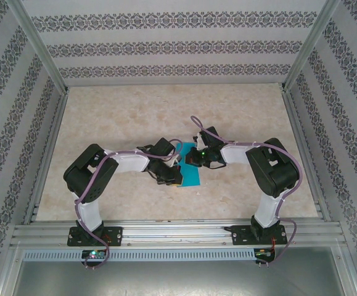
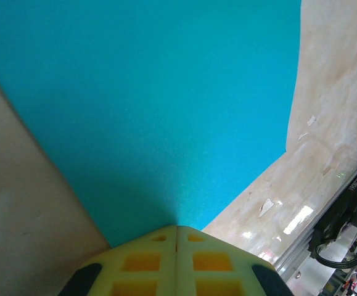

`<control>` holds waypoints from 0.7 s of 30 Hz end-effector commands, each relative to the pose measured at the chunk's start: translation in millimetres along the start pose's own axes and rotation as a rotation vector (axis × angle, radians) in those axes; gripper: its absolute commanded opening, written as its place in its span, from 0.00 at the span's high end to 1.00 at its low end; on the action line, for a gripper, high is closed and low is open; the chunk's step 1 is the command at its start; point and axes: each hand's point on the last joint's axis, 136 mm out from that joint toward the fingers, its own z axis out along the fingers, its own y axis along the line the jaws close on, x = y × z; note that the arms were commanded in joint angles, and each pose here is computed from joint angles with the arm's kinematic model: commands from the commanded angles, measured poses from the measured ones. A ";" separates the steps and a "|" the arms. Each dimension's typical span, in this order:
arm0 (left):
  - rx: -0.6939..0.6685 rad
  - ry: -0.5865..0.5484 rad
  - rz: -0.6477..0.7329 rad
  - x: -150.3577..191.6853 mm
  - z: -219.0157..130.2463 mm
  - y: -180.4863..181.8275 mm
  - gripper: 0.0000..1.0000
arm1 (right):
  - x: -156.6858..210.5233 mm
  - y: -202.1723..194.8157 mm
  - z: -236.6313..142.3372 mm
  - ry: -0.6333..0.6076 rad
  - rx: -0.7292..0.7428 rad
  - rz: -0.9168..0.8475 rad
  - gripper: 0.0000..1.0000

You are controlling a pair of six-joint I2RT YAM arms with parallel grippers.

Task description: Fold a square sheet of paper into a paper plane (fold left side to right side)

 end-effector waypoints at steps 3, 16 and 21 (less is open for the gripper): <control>-0.041 0.070 -0.070 34.0 5.0 23.1 0.95 | 21.4 -56.0 6.2 0.038 0.199 0.086 1.00; 0.042 -0.058 -0.030 16.4 -38.4 4.2 0.95 | 21.8 -47.6 7.5 0.039 0.154 0.042 1.00; 0.049 -0.118 0.012 -18.0 -63.7 -3.3 0.95 | 19.7 -42.3 7.3 0.034 0.141 0.023 1.00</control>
